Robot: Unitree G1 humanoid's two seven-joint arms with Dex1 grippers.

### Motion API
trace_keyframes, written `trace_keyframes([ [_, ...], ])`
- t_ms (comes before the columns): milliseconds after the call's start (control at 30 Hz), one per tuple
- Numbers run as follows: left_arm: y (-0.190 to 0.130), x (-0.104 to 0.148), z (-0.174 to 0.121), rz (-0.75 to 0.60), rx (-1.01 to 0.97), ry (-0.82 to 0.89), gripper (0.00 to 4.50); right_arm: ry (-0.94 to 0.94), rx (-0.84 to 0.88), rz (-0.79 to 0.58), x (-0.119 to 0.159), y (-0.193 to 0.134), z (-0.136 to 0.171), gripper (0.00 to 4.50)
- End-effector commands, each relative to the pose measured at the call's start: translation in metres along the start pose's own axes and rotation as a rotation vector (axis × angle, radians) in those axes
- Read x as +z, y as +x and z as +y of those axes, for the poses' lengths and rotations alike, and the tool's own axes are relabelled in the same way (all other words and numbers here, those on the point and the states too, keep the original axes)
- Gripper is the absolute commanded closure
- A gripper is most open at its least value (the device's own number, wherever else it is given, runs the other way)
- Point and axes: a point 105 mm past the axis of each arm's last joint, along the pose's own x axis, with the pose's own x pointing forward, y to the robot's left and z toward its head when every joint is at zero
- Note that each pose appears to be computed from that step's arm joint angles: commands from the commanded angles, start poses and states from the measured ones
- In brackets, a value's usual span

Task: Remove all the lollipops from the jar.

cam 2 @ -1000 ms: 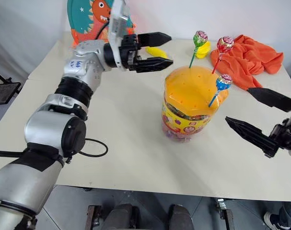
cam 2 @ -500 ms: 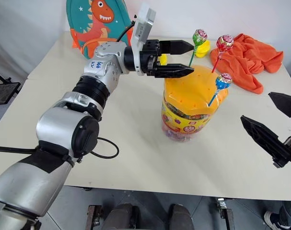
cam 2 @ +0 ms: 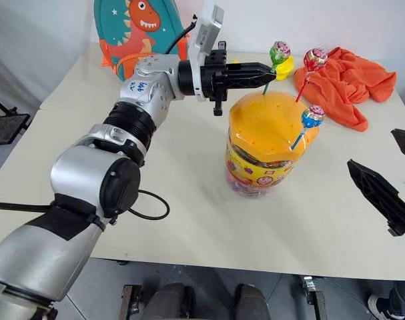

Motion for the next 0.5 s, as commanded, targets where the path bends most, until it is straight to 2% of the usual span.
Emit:
trace_keyframes([
  [33, 0.009, 0.03, 0.001, -0.035, 0.004, 0.087, 4.47, -0.054, -0.015, -0.03, 0.011, -0.001, -0.003, 0.0],
  [200, 0.002, 0.074, 0.013, -0.103, 0.111, 0.168, 4.47, -0.073, -0.015, -0.029, 0.014, 0.0, -0.009, 0.0],
  [267, -0.005, 0.083, 0.019, -0.091, 0.17, 0.186, 4.47, -0.076, -0.01, -0.029, 0.015, 0.001, -0.01, 0.0],
  [367, -0.023, 0.086, 0.034, -0.021, 0.304, 0.155, 4.47, -0.059, 0.013, -0.014, 0.013, 0.004, -0.009, 0.0],
  [500, -0.061, 0.068, 0.051, 0.142, 0.465, 0.064, 4.47, -0.038, 0.046, 0.012, 0.008, 0.006, -0.006, 0.0],
])
